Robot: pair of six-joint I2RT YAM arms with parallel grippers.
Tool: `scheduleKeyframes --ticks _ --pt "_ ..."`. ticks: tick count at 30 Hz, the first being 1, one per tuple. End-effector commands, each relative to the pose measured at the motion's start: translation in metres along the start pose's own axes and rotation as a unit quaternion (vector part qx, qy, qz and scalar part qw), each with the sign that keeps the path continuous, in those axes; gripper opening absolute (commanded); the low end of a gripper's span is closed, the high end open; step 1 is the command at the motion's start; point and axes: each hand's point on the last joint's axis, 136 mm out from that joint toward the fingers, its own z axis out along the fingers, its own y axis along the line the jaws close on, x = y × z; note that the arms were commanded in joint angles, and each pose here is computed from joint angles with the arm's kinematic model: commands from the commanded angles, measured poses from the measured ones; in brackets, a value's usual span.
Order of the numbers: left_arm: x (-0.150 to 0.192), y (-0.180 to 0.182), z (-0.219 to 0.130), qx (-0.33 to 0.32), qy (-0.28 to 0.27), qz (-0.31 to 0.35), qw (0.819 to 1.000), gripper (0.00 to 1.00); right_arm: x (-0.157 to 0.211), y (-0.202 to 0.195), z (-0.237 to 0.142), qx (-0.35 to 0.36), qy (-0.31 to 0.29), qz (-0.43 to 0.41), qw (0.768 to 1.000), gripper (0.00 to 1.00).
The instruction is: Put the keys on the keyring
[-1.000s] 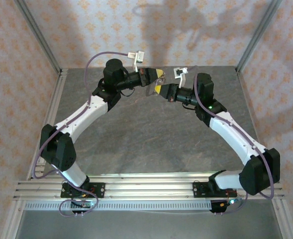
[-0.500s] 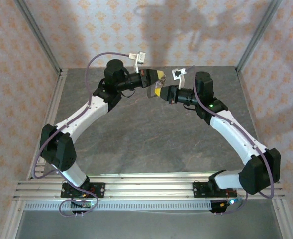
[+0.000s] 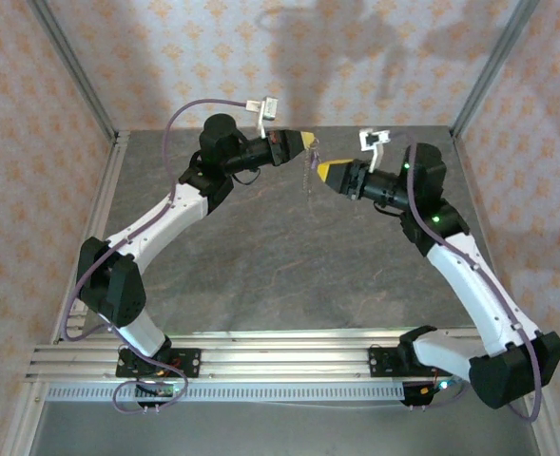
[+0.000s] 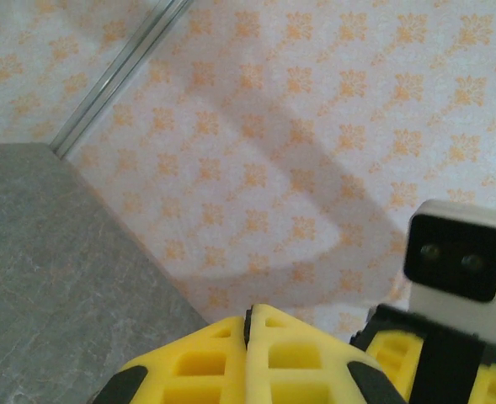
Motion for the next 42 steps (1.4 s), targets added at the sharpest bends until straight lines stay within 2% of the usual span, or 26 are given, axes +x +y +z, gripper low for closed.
scheduleKeyframes --ticks 1,4,7,16,31,42 --pt "-0.018 -0.030 -0.011 0.028 -0.032 0.033 0.999 0.00 -0.038 -0.006 -0.008 0.023 -0.094 0.008 0.995 0.26" --pt "-0.017 -0.030 -0.012 0.028 -0.031 0.034 0.999 0.00 -0.057 -0.015 -0.008 0.041 -0.140 0.021 0.989 0.27" --pt "-0.016 -0.031 -0.012 0.030 -0.031 0.034 0.998 0.00 -0.067 -0.025 -0.001 0.046 -0.156 0.037 0.986 0.28" --pt "-0.017 -0.035 -0.014 0.035 -0.034 0.035 0.998 0.00 -0.065 -0.044 0.031 0.000 -0.153 0.085 0.985 0.26" --pt "-0.022 -0.037 -0.013 0.038 -0.039 0.036 0.998 0.00 -0.020 -0.032 0.043 -0.032 -0.115 0.105 0.987 0.07" --pt "-0.022 -0.037 -0.012 0.038 -0.037 0.035 0.998 0.00 -0.022 -0.024 0.041 -0.036 -0.120 0.098 0.987 0.07"
